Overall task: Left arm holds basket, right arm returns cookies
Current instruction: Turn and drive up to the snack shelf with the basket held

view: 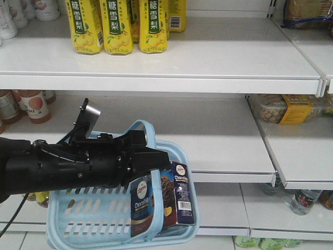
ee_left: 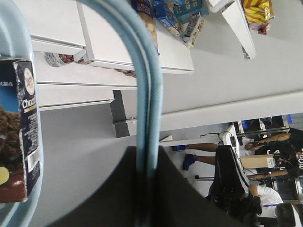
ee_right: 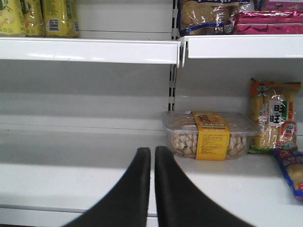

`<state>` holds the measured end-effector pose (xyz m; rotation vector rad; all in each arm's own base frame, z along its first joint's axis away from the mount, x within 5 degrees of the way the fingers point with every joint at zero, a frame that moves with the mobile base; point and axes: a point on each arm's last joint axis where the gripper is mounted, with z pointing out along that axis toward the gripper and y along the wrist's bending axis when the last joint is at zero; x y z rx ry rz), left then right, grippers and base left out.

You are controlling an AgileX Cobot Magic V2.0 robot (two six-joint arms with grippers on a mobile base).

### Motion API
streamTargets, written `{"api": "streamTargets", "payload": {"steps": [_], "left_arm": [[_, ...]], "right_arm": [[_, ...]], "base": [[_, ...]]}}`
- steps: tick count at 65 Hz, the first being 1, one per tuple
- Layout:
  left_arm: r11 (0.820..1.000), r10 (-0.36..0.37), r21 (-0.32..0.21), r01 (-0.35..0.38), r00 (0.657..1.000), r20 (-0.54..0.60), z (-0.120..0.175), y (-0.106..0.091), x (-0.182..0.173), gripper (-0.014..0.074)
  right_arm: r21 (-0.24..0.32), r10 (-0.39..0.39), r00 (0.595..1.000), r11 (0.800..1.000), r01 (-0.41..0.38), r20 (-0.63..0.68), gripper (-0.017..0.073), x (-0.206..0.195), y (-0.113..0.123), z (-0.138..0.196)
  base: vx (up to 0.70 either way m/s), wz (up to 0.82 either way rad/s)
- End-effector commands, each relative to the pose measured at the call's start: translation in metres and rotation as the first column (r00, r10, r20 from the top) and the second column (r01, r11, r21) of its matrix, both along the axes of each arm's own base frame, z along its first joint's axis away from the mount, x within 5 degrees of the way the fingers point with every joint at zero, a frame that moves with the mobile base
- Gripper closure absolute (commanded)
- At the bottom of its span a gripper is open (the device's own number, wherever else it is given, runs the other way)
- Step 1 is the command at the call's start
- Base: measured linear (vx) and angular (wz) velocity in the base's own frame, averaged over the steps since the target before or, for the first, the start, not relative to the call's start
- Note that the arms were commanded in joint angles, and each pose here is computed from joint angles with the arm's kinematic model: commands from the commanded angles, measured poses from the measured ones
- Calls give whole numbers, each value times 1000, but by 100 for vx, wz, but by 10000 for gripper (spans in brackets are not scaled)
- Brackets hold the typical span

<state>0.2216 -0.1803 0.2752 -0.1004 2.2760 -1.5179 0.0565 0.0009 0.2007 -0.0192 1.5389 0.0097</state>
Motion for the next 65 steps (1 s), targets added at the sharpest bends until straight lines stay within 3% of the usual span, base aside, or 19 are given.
{"api": "streamTargets", "payload": {"steps": [1, 65], "left_arm": [[991, -5, -131, 8, 1000, 27, 28, -2, -4, 599], [991, -5, -131, 8, 1000, 27, 28, -2, -4, 599]], "right_arm": [[-2, 7, 998, 1000, -7, 64, 565, 0, 1, 1], [-2, 7, 998, 1000, -7, 65, 565, 0, 1, 1]], "base": [[11, 13], [7, -3]]}}
